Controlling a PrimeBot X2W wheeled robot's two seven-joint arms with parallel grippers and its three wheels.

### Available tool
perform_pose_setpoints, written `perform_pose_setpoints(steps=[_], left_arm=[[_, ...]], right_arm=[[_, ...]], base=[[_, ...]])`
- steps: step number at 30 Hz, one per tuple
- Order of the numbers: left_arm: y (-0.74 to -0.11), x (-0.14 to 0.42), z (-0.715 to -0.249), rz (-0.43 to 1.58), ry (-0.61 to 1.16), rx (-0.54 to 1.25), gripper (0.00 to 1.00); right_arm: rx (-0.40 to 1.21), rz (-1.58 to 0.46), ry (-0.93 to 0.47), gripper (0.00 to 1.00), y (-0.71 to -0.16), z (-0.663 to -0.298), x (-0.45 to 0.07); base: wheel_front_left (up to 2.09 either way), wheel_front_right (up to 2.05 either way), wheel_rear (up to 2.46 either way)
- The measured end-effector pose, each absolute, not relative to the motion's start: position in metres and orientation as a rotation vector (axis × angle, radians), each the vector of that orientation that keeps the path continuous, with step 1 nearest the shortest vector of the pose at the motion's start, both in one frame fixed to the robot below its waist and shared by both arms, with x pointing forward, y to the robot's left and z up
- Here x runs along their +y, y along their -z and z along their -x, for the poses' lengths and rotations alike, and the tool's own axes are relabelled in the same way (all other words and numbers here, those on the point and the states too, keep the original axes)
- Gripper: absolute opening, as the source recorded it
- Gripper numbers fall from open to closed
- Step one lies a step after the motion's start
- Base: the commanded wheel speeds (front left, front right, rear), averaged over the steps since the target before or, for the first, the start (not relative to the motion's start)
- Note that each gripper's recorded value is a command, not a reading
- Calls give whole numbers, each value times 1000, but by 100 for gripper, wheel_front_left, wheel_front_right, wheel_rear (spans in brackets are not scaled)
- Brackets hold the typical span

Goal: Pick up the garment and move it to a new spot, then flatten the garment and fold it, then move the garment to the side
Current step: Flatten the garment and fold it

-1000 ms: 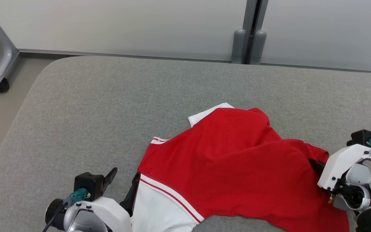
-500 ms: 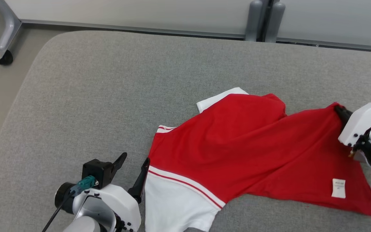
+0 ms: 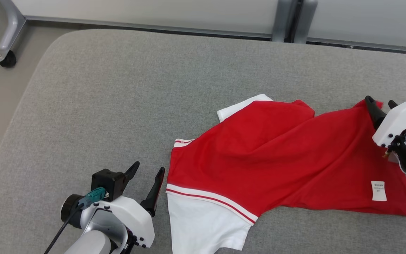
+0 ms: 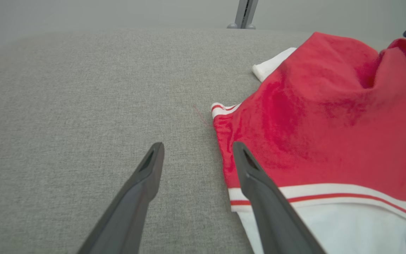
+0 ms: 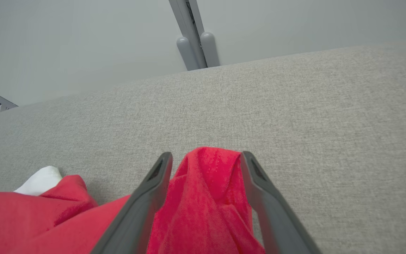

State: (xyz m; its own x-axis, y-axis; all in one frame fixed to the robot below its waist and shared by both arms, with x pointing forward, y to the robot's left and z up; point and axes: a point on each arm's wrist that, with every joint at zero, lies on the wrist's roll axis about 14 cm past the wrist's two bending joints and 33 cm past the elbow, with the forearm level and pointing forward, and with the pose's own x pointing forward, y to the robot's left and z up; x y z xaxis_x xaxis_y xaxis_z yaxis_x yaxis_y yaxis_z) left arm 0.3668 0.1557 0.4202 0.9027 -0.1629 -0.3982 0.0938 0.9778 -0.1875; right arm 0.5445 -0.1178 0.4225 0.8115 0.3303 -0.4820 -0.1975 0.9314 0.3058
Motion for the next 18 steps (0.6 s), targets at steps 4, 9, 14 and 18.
perform_pose_setpoints(steps=[4,9,14,18], left_arm=[[-428,155,-365,164,142,393,100],[-451,155,-367,165,141,300,100],[-478,161,-372,161,120,177,100],[-506,168,-375,155,95,50,100]], right_arm=[[457,-250,-284,100,-443,-534,-122],[266,-263,-312,100,-485,-514,-121],[85,-275,-316,100,-524,-485,-133],[-25,-259,-299,100,-546,-460,-150]], base=[[0,0,0],[0,0,0],[0,0,0],[0,0,0]])
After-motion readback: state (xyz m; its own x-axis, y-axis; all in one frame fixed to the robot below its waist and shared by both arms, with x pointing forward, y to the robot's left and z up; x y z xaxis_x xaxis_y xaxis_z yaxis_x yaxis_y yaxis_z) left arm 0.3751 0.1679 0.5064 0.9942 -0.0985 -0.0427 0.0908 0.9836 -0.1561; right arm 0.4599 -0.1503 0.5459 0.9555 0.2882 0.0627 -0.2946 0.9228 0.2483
